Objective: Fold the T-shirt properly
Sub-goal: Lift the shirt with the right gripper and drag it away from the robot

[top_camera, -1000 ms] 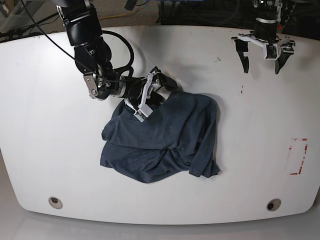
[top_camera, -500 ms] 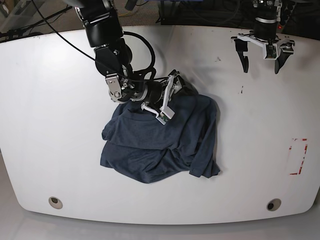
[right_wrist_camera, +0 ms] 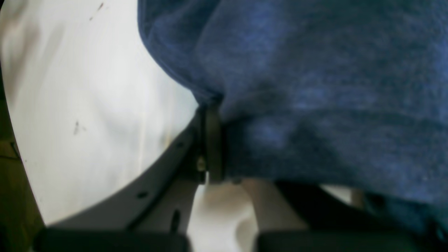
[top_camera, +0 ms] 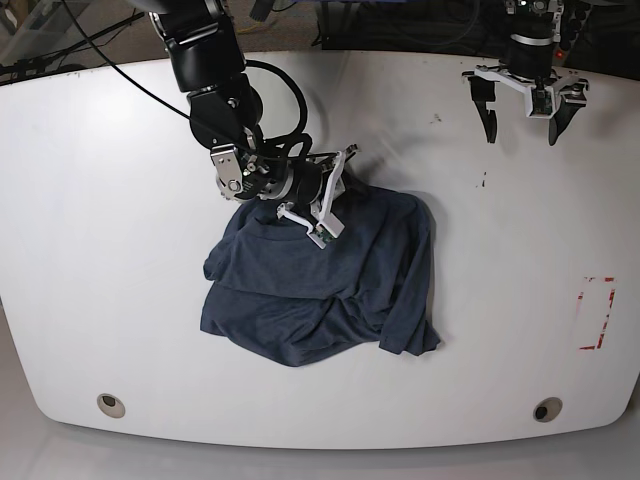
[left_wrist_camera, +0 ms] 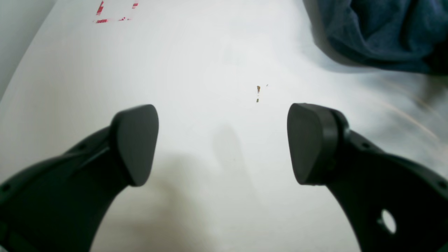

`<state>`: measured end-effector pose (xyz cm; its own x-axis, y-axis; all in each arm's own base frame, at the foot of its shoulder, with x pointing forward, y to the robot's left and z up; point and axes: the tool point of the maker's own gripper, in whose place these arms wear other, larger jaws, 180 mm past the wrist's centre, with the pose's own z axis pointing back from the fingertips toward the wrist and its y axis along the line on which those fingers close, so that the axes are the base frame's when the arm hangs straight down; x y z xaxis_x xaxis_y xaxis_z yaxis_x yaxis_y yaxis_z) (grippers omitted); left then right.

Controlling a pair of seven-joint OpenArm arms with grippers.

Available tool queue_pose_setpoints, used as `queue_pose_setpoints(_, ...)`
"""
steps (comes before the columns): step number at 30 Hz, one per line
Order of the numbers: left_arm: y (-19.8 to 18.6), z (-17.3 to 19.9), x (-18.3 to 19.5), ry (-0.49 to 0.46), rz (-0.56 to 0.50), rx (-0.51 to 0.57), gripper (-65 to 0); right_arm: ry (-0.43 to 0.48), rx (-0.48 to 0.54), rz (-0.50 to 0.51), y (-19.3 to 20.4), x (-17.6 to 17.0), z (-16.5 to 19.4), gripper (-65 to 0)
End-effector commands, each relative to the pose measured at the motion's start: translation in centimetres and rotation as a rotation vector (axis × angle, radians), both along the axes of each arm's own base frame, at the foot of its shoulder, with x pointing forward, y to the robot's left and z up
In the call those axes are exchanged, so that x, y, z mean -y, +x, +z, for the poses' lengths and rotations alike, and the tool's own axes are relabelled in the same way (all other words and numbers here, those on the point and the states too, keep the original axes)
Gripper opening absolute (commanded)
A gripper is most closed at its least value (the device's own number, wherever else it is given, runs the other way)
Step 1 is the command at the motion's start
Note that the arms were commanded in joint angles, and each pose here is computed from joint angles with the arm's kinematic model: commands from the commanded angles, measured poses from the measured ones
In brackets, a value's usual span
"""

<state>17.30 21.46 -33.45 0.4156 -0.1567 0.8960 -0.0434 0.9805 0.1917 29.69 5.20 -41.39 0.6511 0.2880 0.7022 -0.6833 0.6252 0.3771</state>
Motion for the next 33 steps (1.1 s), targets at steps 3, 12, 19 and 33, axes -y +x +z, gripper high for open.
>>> queue_pose_setpoints(3, 0.5, 1.1, 0.0, 0.010, -0.007, 0.046, -11.4, 0.034, 0.120, 0.005, 0.6, 0.6, 3.5, -65.0)
queue_pose_setpoints(12, 2.1, 0.1, -0.5, 0.002, 0.026, -0.040, -11.4, -0.018, 0.272, -0.079, -0.5, 6.9, 7.5, -65.0)
queue_pose_setpoints(19, 4.5, -0.2, 0.0, -0.023, 0.038, -0.077, -11.4, -0.111, 0.484, -0.097, 0.9, 11.7, 13.3, -65.0)
queue_pose_setpoints(33, 8.2, 1.4, 5.7, -0.095, -0.102, 0.003, -11.0, -0.347, 0.835, -0.159, 9.6, 17.9, 26.6, -65.0)
